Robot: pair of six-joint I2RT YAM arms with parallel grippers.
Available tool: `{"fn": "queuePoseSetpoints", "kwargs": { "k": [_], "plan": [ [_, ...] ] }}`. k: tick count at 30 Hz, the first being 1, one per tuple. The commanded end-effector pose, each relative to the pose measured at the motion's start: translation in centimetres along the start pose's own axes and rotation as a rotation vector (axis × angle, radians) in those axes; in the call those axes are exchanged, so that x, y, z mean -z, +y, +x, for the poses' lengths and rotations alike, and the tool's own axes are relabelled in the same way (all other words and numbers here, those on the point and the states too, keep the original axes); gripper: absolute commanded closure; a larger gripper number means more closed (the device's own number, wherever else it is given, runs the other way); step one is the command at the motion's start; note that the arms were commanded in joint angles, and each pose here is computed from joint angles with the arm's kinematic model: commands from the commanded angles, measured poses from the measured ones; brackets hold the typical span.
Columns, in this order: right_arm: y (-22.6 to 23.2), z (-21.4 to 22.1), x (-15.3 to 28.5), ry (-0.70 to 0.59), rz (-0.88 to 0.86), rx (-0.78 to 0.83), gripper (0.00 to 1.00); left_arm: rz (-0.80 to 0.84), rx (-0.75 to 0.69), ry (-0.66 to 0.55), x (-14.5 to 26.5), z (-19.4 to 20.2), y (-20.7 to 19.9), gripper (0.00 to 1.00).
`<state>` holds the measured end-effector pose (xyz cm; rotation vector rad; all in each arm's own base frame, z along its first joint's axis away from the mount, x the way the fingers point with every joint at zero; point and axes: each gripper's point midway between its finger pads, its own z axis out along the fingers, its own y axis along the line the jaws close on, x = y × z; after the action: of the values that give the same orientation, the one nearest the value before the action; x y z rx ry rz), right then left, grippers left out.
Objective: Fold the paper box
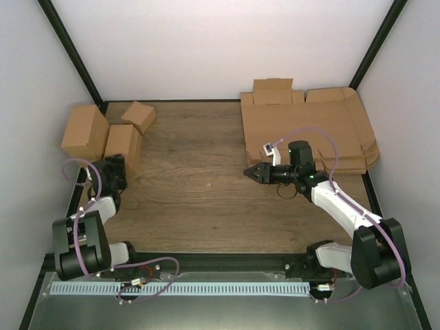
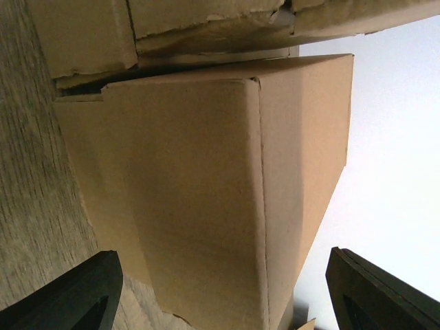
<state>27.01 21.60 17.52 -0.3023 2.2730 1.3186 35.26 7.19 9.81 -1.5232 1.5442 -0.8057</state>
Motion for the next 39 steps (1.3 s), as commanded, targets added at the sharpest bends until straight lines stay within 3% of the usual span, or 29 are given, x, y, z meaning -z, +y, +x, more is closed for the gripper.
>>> {"fn": "queuePoseSetpoints", "kwargs": {
  "k": [1,19,27,32,36,39],
  "plan": [
    [1.2,-1.5,0.5,-0.029,-0.024,0.040,0.61,0.080,-0.012,-0.009,-0.4,-0.3,-2.7,0.16],
    [1.0,-1.3,0.3,-0.023,-0.025,0.031,0.61,0.085,-0.014,-0.022,-0.8,-0.8,-3.4,0.15],
    [1.2,-1.7,0.5,-0.040,-0.020,0.065,0.59,0.076,-0.047,0.016,1.0,0.3,-3.0,0.03],
    [1.4,-2.5,1.5,-0.101,0.034,0.148,0.47,0.058,-0.142,0.019,3.8,0.7,-3.1,0.00],
    [0.6,-3.2,3.1,-0.210,0.138,0.226,0.33,0.116,-0.331,0.095,5.9,2.4,-5.1,0.00],
    [0.1,-3.5,4.1,-0.292,0.192,0.289,0.04,0.225,-0.484,0.203,7.0,4.9,-6.4,0.00]
  ]
}}
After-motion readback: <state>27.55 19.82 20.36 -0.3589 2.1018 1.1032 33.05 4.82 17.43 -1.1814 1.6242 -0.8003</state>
